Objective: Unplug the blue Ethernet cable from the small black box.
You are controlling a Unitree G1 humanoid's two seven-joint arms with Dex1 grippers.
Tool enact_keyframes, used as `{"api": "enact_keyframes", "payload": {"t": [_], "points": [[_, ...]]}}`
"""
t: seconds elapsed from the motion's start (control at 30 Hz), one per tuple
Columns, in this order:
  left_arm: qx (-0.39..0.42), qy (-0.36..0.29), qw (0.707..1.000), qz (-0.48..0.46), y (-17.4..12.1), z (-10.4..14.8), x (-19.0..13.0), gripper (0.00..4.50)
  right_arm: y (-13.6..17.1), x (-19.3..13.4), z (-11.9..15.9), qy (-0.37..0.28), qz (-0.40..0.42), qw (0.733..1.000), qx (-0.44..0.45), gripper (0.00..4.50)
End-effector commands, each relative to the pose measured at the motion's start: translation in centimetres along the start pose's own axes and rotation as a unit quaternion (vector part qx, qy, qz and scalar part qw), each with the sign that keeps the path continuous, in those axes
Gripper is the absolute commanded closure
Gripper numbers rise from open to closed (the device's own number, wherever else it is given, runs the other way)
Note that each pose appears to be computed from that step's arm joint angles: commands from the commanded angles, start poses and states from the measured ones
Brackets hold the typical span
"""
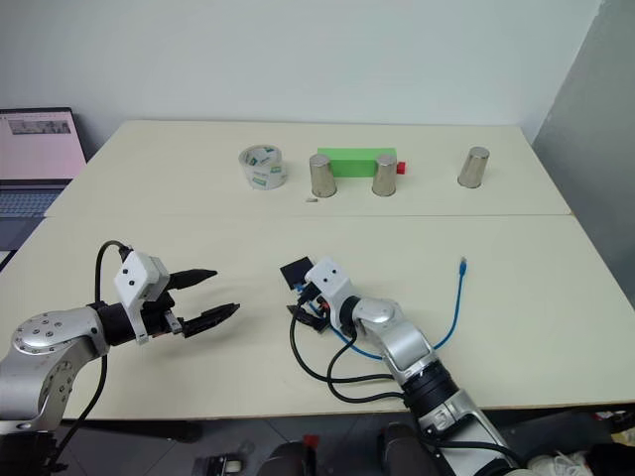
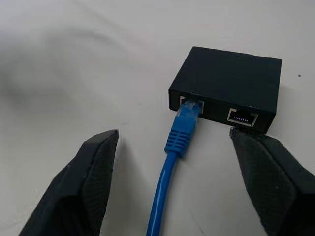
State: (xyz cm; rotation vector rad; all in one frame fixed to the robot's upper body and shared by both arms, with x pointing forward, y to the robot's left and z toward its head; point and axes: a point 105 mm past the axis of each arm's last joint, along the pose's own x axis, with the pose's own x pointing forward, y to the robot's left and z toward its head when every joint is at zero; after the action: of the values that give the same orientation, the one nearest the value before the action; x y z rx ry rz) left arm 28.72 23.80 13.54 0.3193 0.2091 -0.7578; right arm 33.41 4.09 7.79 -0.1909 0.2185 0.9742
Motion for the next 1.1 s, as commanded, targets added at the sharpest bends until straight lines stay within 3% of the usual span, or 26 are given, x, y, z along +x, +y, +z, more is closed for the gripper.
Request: {"api": "enact_keyframes", "payload": {"t": [0.03,0.27,0.43,0.57,0.7,0.87,0.97,1.1], "points": [[0.012,-0.011,1.000,0.001,0.3,0.7,0.1,0.00,-0.6,0.0,-0.7,0.024,-0.019,0.999,-0.016,1.20],[-0.014,-0.020,1.000,0.016,1.2,0.8,0.2,0.00,-2.3,-1.0,-0.3,0.028,-0.049,0.997,-0.057,2.94],[-0.048,-0.029,0.998,0.021,1.4,0.7,0.5,0.00,-3.6,-2.6,1.5,0.003,-0.058,0.989,-0.134,4.33],[-0.133,-0.079,0.988,-0.010,0.8,2.1,1.0,0.00,-4.3,-4.9,3.9,-0.030,-0.053,0.954,-0.295,4.39],[-0.189,-0.123,0.972,-0.067,-0.2,4.2,1.5,0.00,-4.4,-6.8,5.6,-0.059,-0.028,0.877,-0.477,4.39],[-0.224,-0.131,0.955,-0.141,-2.2,5.5,2.6,0.00,-3.1,-8.2,6.3,-0.115,0.024,0.795,-0.596,4.39],[-0.227,-0.129,0.949,-0.175,-3.2,6.0,3.2,0.00,-2.3,-8.6,6.4,-0.143,0.046,0.774,-0.615,4.40],[-0.222,-0.125,0.946,-0.199,-4.0,6.3,4.0,0.00,-1.4,-8.8,7.2,-0.174,0.057,0.767,-0.615,4.41]]}}
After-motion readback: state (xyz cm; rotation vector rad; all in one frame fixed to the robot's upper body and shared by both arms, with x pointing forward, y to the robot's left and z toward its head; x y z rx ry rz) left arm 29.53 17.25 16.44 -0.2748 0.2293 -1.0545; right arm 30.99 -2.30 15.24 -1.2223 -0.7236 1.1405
